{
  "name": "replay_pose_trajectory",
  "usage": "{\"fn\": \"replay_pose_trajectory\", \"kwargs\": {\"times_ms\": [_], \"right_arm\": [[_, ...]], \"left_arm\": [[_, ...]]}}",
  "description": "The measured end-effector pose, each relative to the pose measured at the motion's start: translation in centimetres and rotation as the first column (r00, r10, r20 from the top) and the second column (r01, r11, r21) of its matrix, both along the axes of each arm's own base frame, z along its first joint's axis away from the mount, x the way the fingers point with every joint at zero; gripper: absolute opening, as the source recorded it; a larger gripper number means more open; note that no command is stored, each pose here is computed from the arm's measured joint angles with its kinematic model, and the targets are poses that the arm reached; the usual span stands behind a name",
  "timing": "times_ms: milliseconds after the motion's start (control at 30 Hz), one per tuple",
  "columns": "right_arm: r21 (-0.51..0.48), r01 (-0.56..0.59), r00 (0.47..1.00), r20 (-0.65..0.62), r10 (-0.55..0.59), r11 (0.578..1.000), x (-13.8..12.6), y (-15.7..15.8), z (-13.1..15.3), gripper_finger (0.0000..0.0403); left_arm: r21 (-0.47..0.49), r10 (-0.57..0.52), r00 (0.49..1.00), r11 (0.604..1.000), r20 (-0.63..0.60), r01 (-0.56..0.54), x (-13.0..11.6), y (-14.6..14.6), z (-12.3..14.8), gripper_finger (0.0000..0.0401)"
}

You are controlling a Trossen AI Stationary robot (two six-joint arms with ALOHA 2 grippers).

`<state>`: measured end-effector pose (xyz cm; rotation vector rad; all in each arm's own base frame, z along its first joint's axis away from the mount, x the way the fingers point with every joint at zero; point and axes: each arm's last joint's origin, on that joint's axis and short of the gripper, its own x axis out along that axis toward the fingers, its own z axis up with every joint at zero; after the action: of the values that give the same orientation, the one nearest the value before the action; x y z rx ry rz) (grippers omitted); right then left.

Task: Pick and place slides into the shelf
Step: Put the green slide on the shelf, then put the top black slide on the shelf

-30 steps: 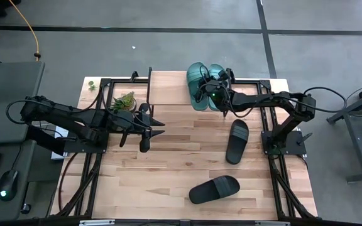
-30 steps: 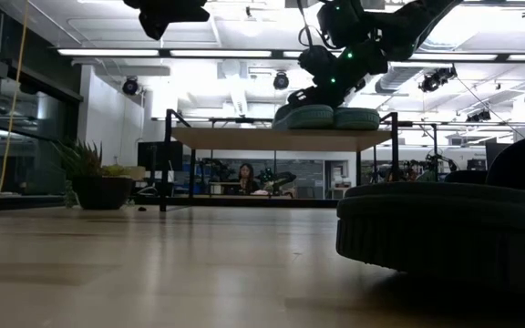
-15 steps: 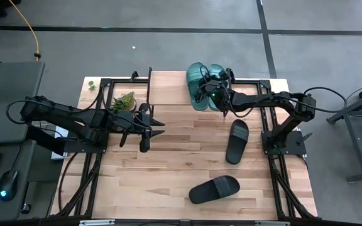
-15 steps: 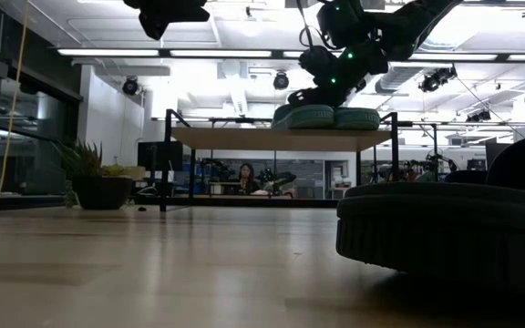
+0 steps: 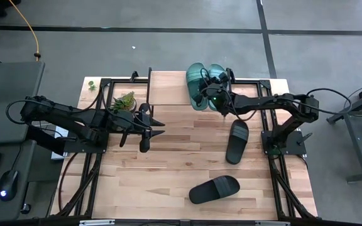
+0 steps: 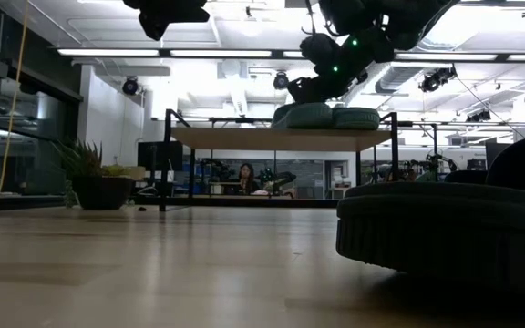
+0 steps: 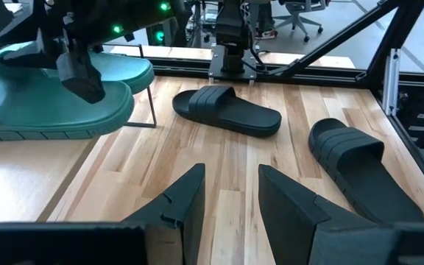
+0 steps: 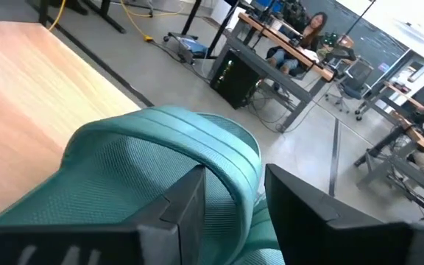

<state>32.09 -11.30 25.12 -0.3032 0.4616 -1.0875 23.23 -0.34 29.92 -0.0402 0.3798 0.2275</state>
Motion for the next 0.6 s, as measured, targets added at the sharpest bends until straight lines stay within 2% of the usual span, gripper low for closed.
{"fn": "replay_pose_trajectory", "kwargs": {"times_ms": [333,600], "right_arm": [[0.007,-0.001,1.000,0.027,0.001,1.000,0.1,0.0,0.2,0.0130],[0.002,-0.045,0.998,0.042,0.045,0.999,1.1,1.3,1.9,0.0130]], "left_arm": [[-0.001,-0.002,1.000,1.000,0.000,0.002,0.0,0.0,0.0,0.0113],[-0.001,-0.003,1.000,1.000,0.000,0.003,0.0,0.0,0.0,0.0113]]}}
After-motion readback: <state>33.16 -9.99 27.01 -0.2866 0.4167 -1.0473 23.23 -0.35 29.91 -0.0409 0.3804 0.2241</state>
